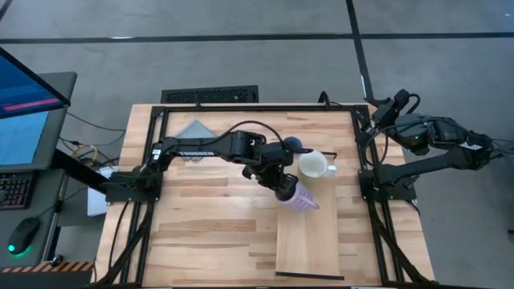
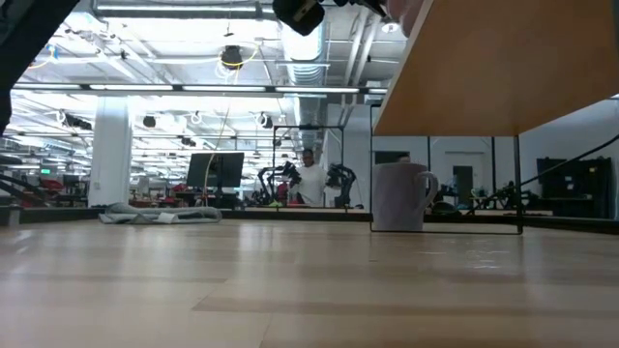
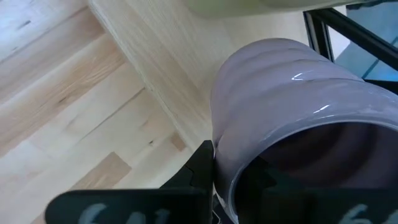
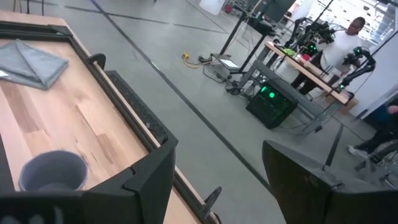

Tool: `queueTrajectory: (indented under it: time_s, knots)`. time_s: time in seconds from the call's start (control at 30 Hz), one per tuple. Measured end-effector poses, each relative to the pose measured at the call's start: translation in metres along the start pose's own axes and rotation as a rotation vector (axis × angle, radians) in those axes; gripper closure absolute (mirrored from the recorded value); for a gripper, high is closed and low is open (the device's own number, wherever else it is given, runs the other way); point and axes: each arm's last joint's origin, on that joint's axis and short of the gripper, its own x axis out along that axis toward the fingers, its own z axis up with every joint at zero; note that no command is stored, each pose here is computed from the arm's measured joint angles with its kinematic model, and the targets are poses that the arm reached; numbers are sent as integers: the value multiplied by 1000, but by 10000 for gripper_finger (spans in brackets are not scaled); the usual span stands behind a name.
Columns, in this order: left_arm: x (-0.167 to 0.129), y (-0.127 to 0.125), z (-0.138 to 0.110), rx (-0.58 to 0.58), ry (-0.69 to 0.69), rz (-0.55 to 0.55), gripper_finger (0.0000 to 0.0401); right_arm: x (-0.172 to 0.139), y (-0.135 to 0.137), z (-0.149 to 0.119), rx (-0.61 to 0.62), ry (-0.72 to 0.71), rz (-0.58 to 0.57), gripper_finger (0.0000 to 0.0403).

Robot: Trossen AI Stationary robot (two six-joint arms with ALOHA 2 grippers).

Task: Stack small to large cups/mugs on shelf
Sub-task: Put the violet mug on the shelf

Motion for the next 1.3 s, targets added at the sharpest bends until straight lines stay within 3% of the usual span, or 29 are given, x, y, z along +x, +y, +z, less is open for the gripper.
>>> queueTrajectory:
  time_s: [0.27,0.43,0.93,1.3]
  knots:
    - [0,3,0,6,10,26,385,0,0,0,14,-1,3,138]
    - [-1,4,3,16,8,25,385,0,2,1,93,-12,85,138]
    - [-1,5,4,33,10,24,385,0,2,2,74,-17,78,138]
    - [10,10,5,37,32,82,385,0,2,1,67,-12,79,138]
